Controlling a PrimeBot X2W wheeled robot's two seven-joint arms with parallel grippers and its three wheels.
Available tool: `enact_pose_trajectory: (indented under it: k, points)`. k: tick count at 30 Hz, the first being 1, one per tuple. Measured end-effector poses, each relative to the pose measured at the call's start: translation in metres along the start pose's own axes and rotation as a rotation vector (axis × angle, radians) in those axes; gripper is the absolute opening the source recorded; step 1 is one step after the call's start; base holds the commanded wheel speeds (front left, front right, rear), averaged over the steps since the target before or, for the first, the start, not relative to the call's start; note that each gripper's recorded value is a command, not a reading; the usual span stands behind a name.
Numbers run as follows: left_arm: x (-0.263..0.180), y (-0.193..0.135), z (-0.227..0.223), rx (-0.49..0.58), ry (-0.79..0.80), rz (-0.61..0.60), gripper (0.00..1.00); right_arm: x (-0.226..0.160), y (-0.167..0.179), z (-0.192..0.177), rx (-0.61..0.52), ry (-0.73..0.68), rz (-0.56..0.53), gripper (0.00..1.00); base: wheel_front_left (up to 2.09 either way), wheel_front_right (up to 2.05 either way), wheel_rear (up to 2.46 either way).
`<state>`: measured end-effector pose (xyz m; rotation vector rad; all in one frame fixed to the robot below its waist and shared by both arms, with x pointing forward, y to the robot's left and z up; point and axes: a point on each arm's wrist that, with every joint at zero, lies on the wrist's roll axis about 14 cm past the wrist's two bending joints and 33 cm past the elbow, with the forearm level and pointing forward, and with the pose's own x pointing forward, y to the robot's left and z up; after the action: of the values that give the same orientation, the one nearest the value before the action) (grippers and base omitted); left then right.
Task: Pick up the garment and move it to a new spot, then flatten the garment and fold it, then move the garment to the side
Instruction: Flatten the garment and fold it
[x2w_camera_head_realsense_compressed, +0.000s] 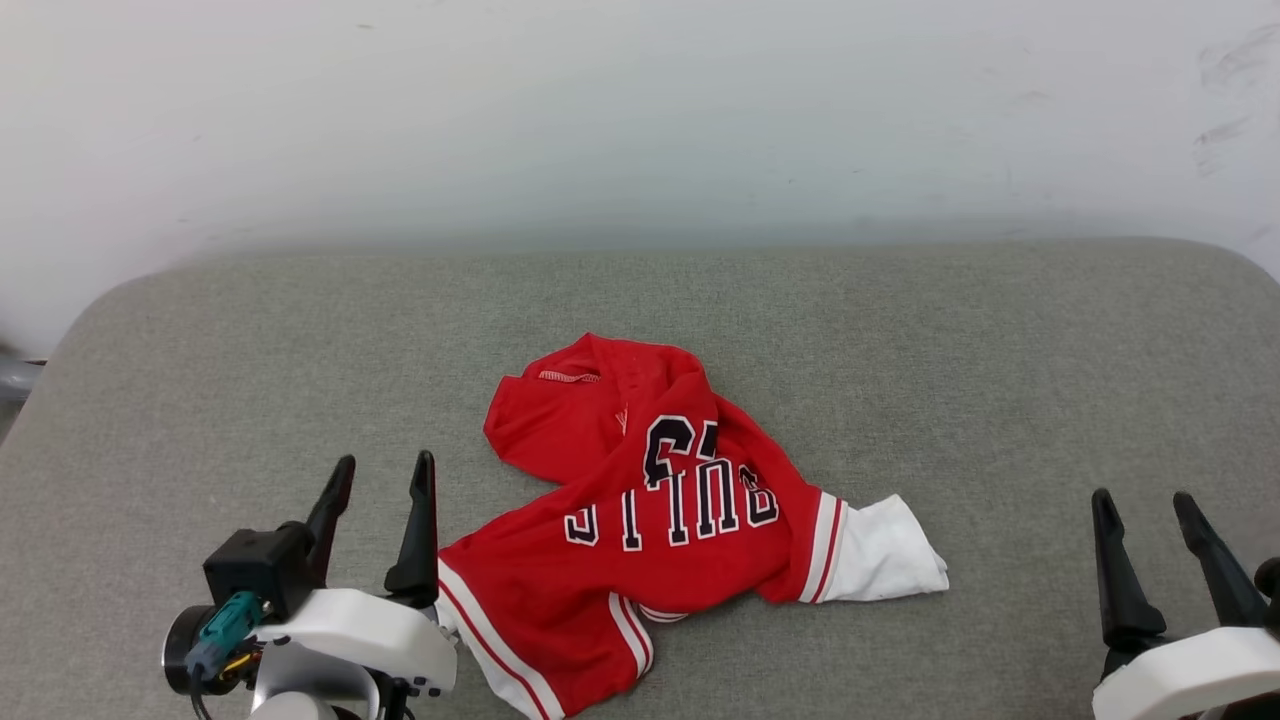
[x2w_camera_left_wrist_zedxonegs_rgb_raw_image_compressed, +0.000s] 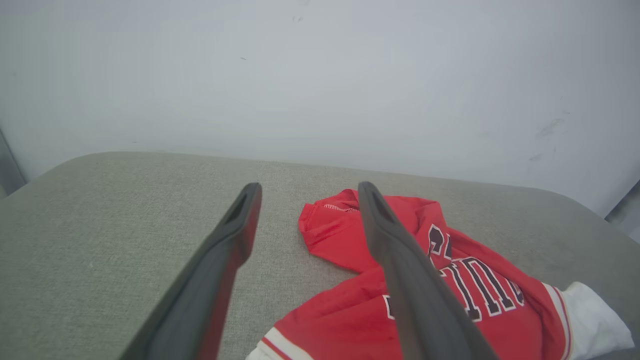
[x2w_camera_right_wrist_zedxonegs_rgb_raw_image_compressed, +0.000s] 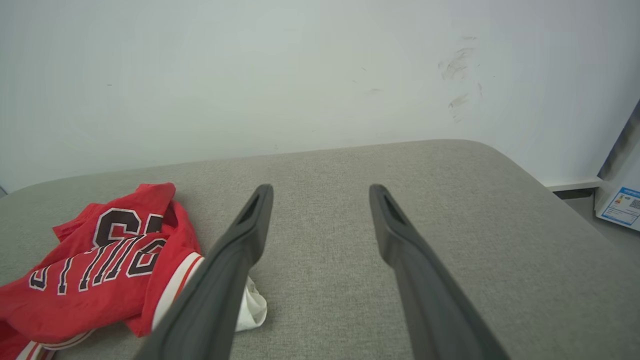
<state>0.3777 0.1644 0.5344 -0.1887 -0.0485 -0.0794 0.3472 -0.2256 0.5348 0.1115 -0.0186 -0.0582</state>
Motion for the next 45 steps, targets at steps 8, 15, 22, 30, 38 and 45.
enact_pose_trajectory:
  k: [8,15,22,30,38,45]
  points:
    - [-0.010,-0.004,0.014,0.043,-0.078,0.001,1.00,-0.012,-0.007,-0.057,0.051,0.275,-0.020,1.00,0.00,0.00,0.00]
    - [-0.014,-0.001,0.009,0.068,-0.073,0.007,1.00,-0.012,0.016,-0.105,0.032,0.611,0.094,1.00,0.00,0.00,0.00]
    - [-0.007,0.002,0.008,0.058,-0.079,0.026,1.00,0.017,0.050,-0.114,-0.056,0.740,0.260,1.00,0.00,0.00,0.00]
    - [0.004,0.010,-0.005,0.040,-0.051,0.058,1.00,0.042,0.067,-0.151,-0.136,0.896,0.355,1.00,0.00,0.00,0.00]
    - [0.008,0.025,-0.021,0.038,-0.013,0.101,1.00,0.032,0.074,-0.195,-0.135,1.091,0.400,0.42,0.00,0.00,0.00]
    - [0.002,0.030,-0.033,0.043,0.035,0.102,1.00,0.033,0.080,-0.182,-0.072,1.026,0.403,0.00,0.00,0.00,0.00]
